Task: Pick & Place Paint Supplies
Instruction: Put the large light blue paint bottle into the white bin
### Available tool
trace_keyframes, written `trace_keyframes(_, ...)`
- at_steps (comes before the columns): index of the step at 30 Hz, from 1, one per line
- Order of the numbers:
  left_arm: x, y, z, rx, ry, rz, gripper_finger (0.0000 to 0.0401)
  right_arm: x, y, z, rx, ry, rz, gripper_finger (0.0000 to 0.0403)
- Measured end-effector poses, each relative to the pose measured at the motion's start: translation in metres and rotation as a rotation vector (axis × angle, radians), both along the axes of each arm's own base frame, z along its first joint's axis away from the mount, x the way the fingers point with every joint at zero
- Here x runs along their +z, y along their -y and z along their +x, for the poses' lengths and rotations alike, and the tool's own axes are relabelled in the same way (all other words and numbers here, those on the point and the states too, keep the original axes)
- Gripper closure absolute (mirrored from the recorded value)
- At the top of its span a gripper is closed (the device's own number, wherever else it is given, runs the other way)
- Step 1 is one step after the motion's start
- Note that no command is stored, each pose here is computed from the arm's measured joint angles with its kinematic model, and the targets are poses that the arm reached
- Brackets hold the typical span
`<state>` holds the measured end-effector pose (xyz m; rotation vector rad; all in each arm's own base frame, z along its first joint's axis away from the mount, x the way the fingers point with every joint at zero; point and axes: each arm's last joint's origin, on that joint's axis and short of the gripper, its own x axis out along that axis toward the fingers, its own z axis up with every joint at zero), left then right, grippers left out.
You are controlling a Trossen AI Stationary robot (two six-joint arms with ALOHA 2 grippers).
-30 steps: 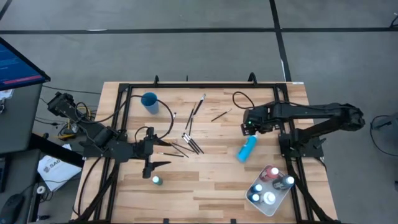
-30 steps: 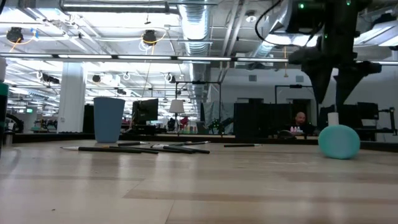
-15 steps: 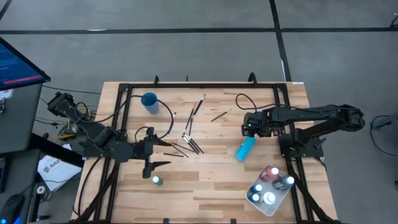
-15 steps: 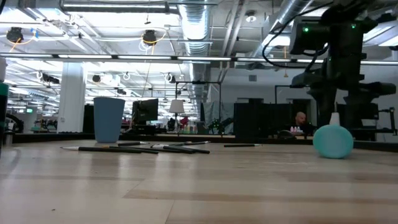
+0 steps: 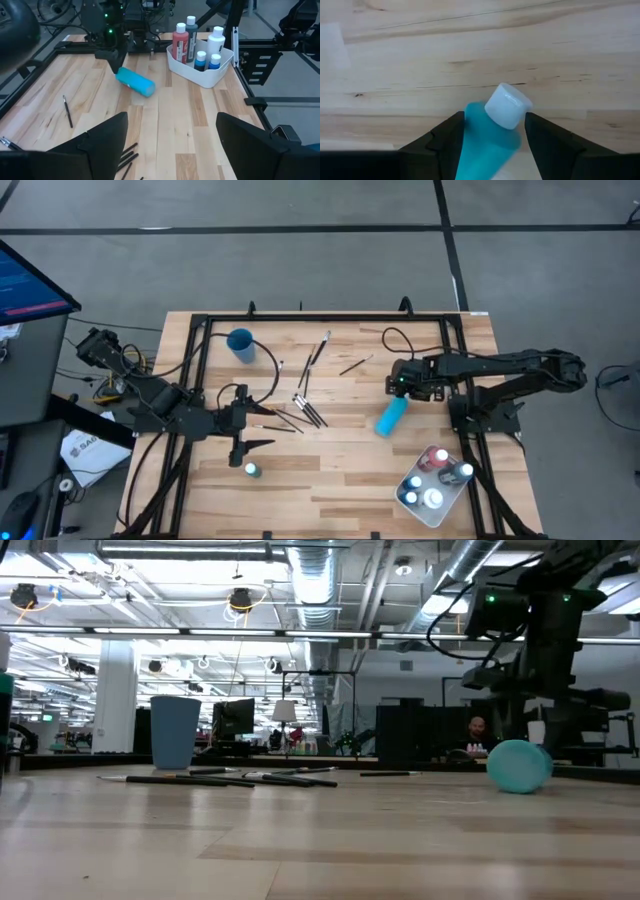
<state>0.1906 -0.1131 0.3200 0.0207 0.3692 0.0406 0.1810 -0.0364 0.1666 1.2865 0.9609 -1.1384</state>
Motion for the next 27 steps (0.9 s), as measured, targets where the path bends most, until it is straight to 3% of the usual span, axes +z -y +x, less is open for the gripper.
trace_keyframes(8,0.000,0.000,0.000,0.001,0.000,0.000,0.0103,-0.003,0.004,0.003,-0.007,0.005,-0.003,0.0206)
trace_keyframes(13,0.000,0.000,0.000,0.001,0.000,-0.002,0.0103,-0.012,0.010,0.014,0.138,0.018,-0.038,0.0201)
trace_keyframes(27,0.000,0.000,0.000,0.000,0.000,-0.002,0.0103,-0.016,0.019,0.035,0.207,-0.030,-0.020,0.0213)
